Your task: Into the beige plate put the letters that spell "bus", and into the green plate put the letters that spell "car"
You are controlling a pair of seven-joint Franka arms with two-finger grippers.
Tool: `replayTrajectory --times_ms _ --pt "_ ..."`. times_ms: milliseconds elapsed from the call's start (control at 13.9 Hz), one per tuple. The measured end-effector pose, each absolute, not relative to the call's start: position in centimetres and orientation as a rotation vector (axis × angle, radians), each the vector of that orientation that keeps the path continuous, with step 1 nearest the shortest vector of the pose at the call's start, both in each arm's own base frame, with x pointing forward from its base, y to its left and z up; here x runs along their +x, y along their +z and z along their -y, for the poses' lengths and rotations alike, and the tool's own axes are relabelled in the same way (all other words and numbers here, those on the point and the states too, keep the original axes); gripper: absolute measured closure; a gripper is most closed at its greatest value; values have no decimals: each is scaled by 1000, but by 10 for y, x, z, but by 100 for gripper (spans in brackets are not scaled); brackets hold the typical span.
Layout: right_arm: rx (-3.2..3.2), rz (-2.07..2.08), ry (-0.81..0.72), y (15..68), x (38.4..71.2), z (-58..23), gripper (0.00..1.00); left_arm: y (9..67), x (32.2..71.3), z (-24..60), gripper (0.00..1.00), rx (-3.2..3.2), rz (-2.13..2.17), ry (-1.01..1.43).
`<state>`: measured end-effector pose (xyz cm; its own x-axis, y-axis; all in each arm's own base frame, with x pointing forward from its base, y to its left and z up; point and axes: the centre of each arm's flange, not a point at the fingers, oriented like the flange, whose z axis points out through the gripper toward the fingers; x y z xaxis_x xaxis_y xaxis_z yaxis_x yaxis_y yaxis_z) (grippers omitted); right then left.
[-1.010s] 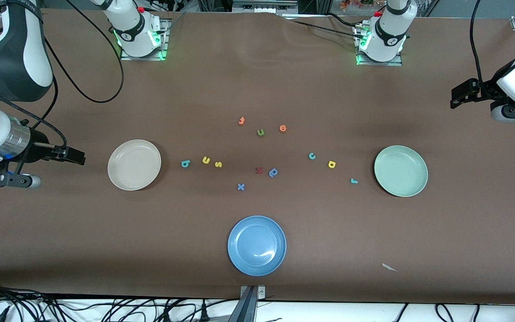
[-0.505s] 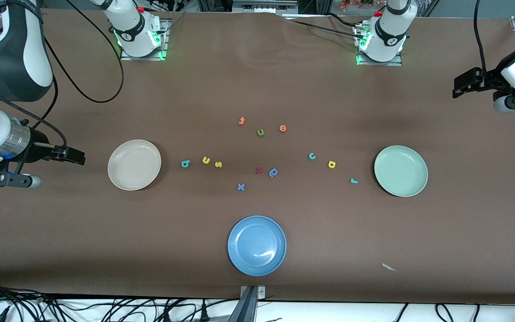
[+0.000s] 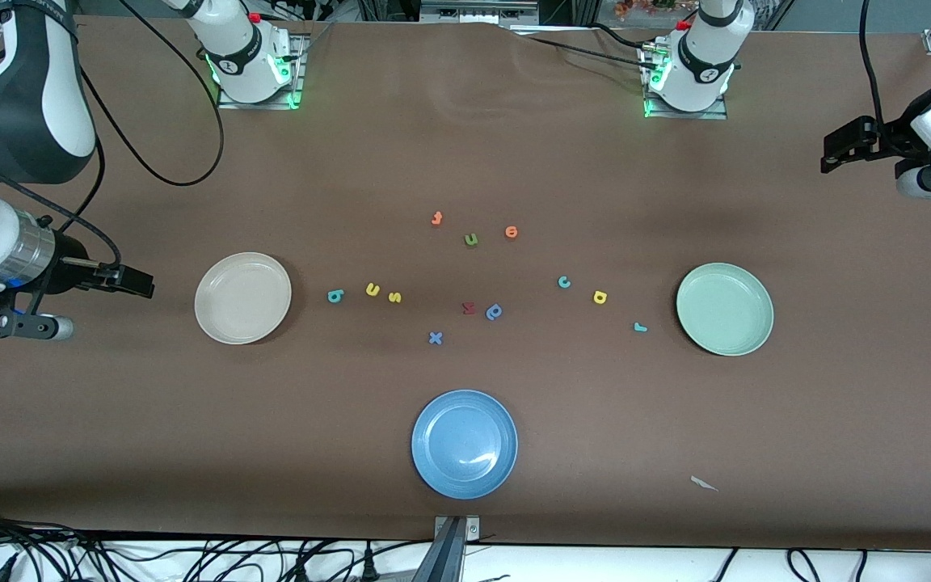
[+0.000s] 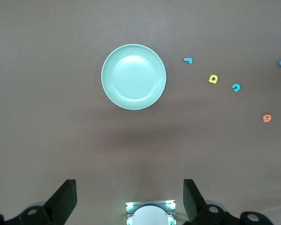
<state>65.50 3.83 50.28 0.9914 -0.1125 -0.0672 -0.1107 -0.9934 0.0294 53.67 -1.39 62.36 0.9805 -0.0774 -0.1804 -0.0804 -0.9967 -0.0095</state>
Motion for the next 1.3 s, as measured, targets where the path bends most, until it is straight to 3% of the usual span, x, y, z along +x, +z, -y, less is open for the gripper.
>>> replayTrajectory --times_ms 1299 --pt "3109 173 -108 503 655 -39 0 620 538 9 0 -3111 -115 282"
